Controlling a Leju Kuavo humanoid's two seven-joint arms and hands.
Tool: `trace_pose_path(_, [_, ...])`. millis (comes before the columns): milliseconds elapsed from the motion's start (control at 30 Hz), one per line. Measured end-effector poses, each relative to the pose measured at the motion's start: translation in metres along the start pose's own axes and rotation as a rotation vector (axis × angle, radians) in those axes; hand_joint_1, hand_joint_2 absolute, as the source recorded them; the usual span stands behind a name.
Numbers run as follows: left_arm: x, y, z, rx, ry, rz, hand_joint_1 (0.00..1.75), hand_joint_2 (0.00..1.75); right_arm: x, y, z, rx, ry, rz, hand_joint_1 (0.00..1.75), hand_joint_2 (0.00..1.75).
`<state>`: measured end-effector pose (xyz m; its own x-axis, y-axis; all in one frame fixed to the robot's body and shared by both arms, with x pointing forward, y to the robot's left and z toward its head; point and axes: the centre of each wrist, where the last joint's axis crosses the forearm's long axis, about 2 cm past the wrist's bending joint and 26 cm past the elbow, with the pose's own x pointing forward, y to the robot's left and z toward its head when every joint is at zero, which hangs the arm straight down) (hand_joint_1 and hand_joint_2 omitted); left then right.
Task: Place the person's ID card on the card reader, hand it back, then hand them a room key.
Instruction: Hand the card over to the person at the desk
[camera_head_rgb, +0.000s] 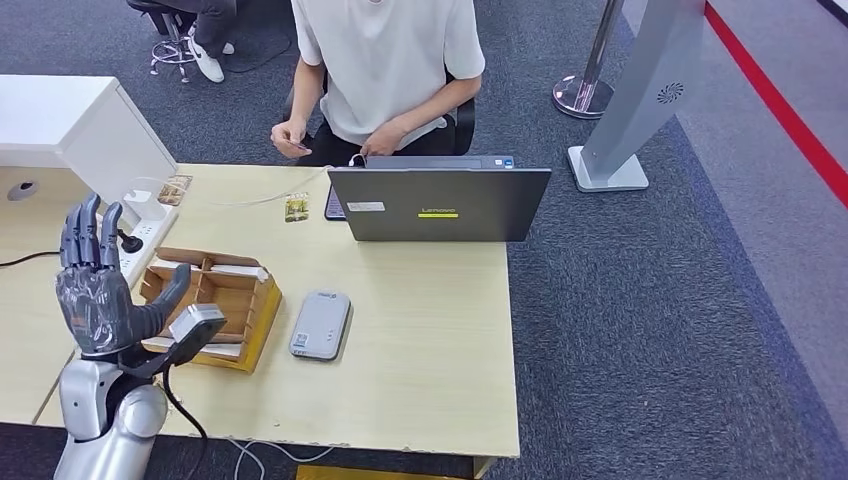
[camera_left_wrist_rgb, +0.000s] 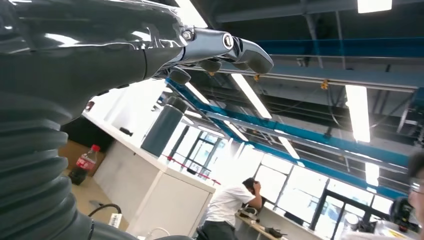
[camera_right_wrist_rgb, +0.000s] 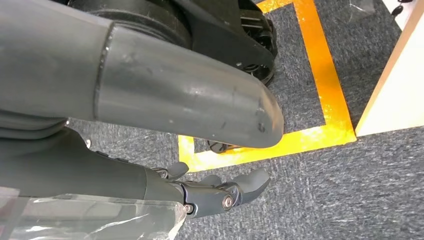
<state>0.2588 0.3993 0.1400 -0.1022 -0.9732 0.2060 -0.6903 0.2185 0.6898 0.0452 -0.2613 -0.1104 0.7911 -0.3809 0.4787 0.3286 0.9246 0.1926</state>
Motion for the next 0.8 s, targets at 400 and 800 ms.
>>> trace_pose_path(400, [-0.062,0.091,0.076,0.064,0.340,1.046,0.00,1.31,-0.008,-0.007,0.004,-0.094,-0.037,-0.184,0.00,0.00])
trace_pose_path(800, [-0.093,0.072,0.259,0.828,1.247,1.150,0.00,1.75,-0.006,-0.008,0.004,-0.179,0.050,-0.167,0.00,0.87])
